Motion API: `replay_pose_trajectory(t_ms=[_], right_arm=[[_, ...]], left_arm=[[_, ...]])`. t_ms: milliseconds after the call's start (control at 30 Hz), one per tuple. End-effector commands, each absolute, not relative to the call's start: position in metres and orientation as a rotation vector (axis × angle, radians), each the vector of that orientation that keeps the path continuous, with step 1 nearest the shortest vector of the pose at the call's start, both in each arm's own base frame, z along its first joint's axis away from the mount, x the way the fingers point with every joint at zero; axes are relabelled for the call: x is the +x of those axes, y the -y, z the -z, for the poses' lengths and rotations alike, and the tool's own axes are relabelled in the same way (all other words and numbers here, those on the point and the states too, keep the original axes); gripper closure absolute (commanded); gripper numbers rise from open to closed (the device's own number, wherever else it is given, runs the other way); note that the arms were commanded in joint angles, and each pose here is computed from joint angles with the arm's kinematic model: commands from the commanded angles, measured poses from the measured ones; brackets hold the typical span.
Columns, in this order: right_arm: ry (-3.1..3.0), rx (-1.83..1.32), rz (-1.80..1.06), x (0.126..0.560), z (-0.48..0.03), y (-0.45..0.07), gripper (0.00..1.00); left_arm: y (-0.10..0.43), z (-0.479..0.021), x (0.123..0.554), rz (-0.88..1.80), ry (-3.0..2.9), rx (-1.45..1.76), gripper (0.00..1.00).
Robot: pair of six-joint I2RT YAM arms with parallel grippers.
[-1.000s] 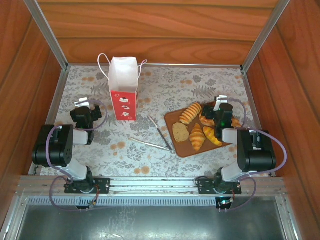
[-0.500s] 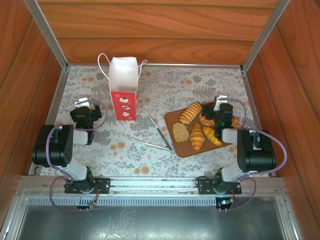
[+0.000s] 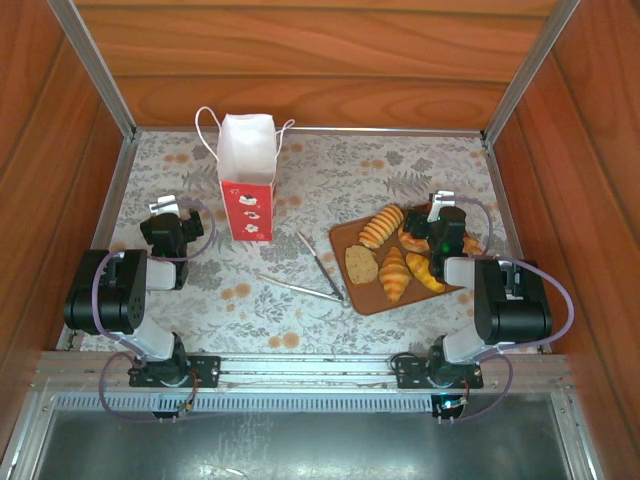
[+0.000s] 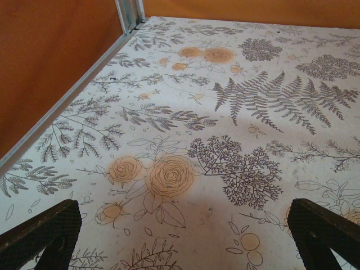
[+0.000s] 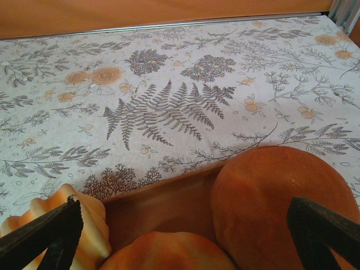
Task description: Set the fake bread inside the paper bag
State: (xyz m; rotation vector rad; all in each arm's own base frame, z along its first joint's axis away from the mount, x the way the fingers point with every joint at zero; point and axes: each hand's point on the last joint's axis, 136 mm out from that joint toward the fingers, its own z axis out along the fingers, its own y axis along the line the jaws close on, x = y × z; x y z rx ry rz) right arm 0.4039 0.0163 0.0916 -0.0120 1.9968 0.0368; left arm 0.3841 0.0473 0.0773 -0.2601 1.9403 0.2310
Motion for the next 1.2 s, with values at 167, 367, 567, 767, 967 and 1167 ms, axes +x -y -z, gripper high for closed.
replay_pose_trajectory(t_ms=[167, 367, 567, 767, 967, 1167], right_arm=[[-1.990, 0.007, -0.016, 0.405, -0.097, -0.009, 0.00], [-2.033, 0.040, -0.016, 0.397, -0.122, -0.007, 0.00], [-2.064, 0.186, -0.032, 0.381, -0.162, 0.003, 0.00], [-2.039, 0.354, -0.076, 0.352, -0.211, 0.010, 0.00], [-2.129, 0.532, -0.203, 0.307, -0.237, 0.004, 0.00], [-2.286, 0.754, -0.255, 0.263, -0.230, 0.001, 0.00]], left_arm=[[-0.052, -0.096, 0.382, -0.237, -1.879, -0.292, 0.00], [-0.053, -0.128, 0.373, -0.250, -1.825, -0.289, 0.00], [-0.067, -0.172, 0.345, -0.175, -1.728, -0.521, 0.00], [-0.058, -0.224, 0.333, -0.031, -1.694, -0.583, 0.00], [-0.053, -0.265, 0.329, 0.035, -1.741, -0.638, 0.00], [-0.047, -0.276, 0.337, 0.044, -1.868, -0.650, 0.00]])
